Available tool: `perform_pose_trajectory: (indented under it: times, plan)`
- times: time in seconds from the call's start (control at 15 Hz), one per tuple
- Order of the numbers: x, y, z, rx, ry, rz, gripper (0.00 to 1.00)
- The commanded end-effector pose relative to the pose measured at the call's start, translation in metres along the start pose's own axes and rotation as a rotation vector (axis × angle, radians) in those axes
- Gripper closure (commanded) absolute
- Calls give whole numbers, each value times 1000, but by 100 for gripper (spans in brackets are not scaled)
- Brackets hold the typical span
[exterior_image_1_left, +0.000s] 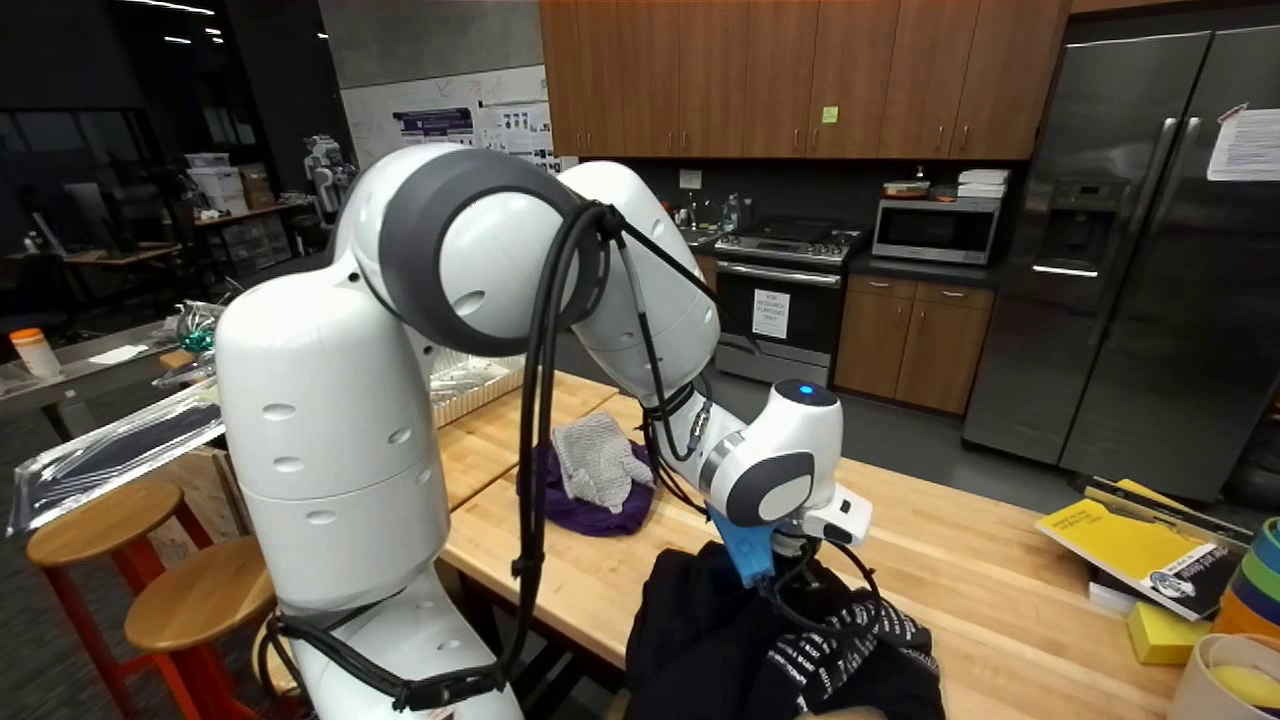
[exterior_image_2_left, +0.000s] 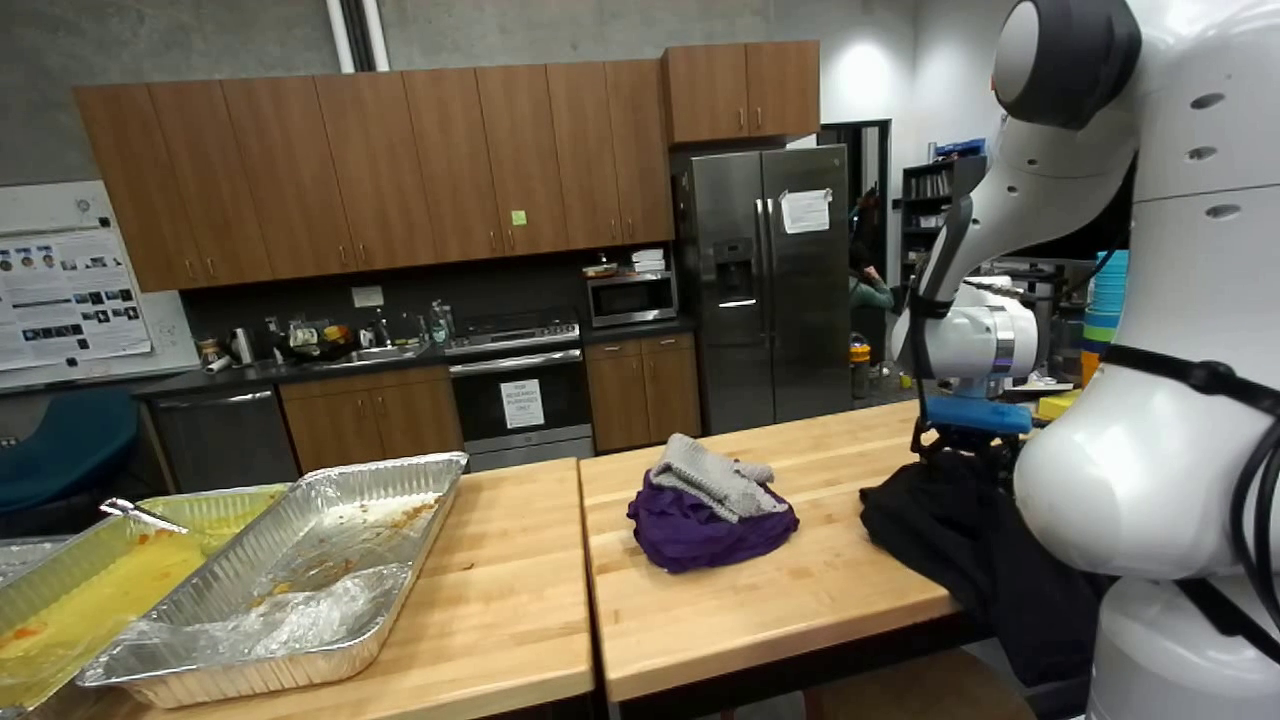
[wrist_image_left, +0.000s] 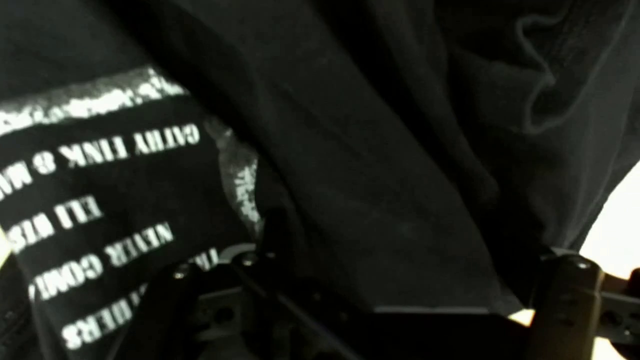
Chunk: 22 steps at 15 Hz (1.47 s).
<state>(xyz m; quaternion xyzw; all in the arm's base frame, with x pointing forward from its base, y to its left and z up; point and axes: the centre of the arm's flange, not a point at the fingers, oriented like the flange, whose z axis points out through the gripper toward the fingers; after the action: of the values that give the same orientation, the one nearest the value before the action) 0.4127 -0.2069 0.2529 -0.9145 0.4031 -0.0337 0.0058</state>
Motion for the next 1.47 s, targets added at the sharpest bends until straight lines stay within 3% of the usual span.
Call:
perform_pose_trajectory:
  times: [0.0,0.27,0.6,0.93,1.4]
  plan:
    - [25,-12,-13,11,77,-37,0]
    - [36,-27,-32,35,133,-70,0]
    - [23,-33,-70,82,171,-126,0]
    - [0,-21,-109,77,145,-150,0]
    - [-37,4,-127,-42,22,-183,0]
